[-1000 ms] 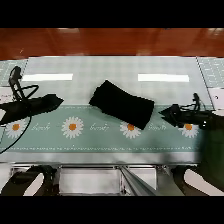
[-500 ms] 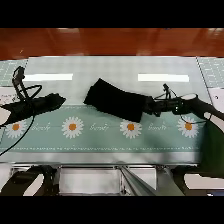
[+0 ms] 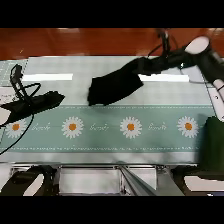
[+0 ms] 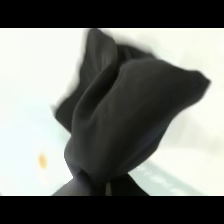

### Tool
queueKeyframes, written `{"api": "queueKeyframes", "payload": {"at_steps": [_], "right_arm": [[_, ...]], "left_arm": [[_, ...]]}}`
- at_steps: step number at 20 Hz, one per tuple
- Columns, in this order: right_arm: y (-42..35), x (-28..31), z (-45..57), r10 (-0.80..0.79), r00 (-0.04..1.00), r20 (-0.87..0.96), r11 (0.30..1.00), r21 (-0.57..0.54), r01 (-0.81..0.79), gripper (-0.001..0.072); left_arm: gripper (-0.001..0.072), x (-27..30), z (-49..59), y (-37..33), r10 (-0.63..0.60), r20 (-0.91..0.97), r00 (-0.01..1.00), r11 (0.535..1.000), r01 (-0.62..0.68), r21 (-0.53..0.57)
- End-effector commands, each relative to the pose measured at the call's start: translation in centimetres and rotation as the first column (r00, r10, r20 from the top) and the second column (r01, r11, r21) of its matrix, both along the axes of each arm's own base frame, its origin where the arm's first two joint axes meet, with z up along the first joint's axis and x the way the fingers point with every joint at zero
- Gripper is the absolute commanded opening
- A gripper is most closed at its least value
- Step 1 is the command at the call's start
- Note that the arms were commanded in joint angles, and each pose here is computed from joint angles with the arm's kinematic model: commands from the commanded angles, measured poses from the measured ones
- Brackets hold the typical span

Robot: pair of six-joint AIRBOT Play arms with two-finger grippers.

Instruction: Fold the shirts.

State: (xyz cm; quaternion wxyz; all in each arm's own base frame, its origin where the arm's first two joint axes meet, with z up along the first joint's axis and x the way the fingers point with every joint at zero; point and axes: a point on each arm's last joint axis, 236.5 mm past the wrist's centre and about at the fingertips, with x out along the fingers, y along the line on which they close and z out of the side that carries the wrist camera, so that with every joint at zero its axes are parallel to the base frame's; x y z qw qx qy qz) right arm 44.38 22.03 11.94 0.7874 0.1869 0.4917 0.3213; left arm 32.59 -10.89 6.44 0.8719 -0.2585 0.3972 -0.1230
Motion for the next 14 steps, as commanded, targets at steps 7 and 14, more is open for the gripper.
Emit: {"api": "queueKeyframes", "payload": {"at_steps": [7, 14], "right_arm": [[-19.5, 0.1, 14.2, -0.334, 0.925, 0.183, 0.914, -0.177, 0.365, 0.0028], [-36.5, -6.2, 16.4, -0.701, 0.709, 0.083, 0.707, -0.058, 0.705, 0.0028]], "left_arm": [[0.0022, -0.1, -0.1, -0.1, -0.003, -0.005, 1.0, 1.0, 0.003, -0.001], [0.0022, 0.4, 0.4, 0.1, 0.015, 0.019, 1.0, 1.0, -0.015, -0.01]]}}
